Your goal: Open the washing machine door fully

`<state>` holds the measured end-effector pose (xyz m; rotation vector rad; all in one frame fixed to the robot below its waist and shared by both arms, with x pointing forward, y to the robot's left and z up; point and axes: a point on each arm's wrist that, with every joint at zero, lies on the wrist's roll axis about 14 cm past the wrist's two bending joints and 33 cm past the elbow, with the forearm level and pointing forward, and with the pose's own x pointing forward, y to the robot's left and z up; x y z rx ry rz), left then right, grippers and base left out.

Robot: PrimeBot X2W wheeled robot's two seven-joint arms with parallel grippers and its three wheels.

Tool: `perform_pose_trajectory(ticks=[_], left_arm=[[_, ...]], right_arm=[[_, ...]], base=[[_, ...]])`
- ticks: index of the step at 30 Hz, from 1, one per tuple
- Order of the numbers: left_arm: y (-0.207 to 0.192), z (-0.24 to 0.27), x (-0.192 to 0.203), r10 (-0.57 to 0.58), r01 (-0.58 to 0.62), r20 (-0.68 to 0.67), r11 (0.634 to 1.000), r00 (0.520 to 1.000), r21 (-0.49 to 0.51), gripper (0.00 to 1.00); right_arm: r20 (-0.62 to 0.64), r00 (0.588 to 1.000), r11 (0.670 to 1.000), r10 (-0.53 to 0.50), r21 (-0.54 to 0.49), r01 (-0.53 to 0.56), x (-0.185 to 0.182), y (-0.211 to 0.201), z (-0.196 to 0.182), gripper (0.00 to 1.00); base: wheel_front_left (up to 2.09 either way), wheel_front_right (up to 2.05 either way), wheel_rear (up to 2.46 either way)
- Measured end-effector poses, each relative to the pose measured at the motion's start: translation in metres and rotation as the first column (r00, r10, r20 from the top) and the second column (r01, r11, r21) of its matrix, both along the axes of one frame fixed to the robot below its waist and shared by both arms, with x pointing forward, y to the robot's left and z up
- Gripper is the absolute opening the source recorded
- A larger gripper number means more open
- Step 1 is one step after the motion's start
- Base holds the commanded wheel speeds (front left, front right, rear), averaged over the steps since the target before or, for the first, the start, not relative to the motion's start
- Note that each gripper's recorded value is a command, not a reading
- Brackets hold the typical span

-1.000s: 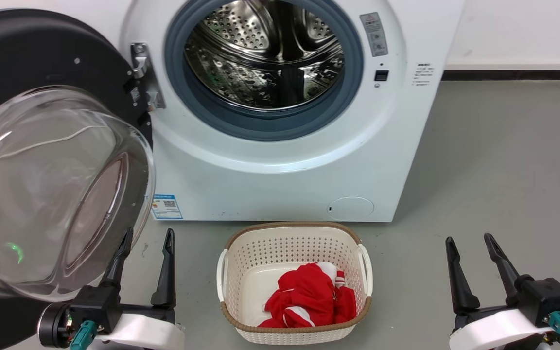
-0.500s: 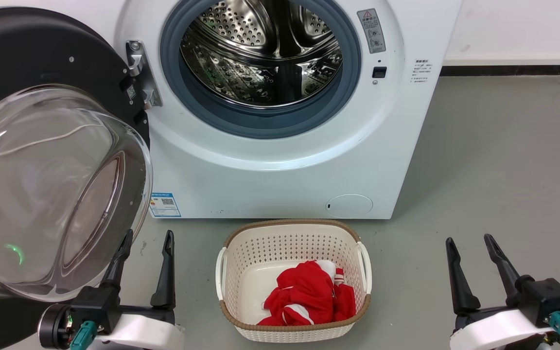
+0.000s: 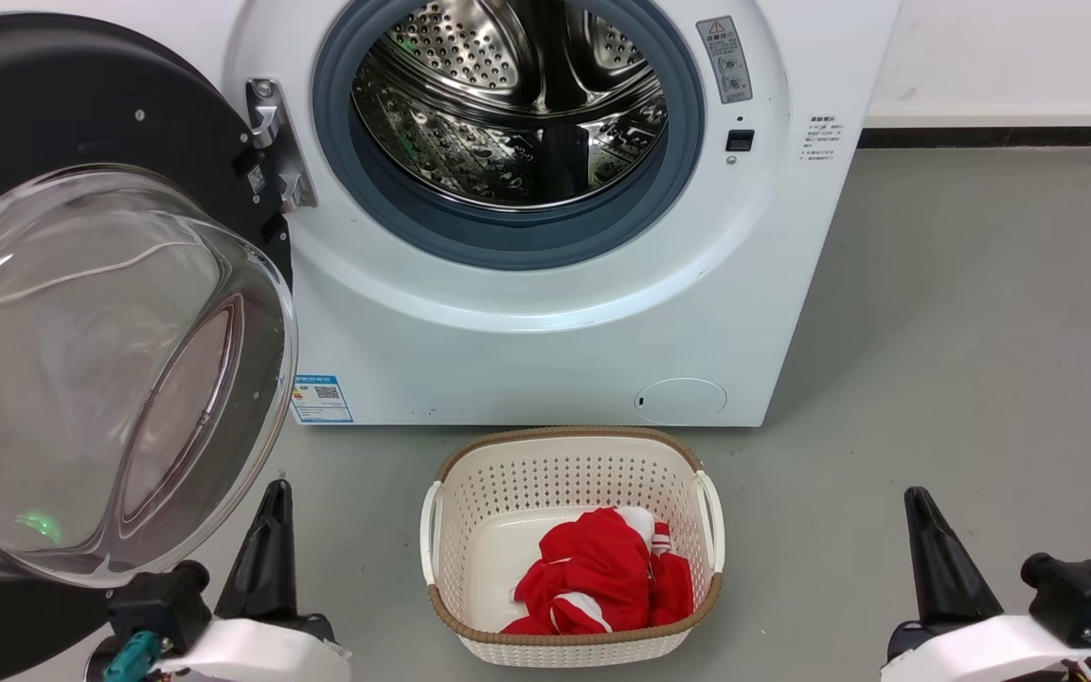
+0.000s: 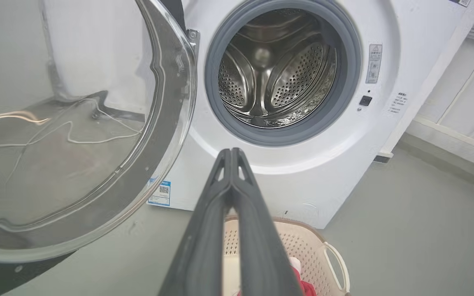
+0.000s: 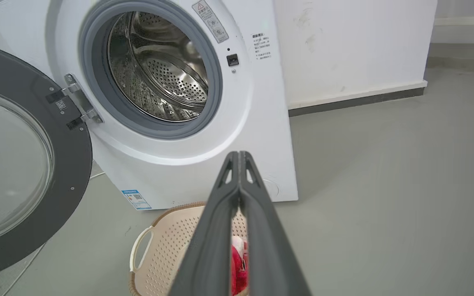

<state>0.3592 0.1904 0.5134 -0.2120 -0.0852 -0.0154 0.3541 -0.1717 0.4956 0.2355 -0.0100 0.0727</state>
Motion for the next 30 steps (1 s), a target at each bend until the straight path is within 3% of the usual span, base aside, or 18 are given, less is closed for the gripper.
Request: perform_pose_trajectory(ticks=[15,30], left_arm=[[0.008,-0.005,0.004,0.021,-0.030,-0.038,0.963,0.999,-0.267,0.00],[0.011,-0.010,0.009,0.017,-0.048,-0.070,0.876,0.997,-0.480,0.00]], right_arm=[[-0.038,0.999,0.965,-0.033,0.260,0.042,0.007,-0.009,-0.001,0.00],[-0.063,0.997,0.880,-0.046,0.470,0.070,0.013,-0.014,0.000,0.00]], base=[[0.00,0.00,0.00],[0.00,0.00,0.00]])
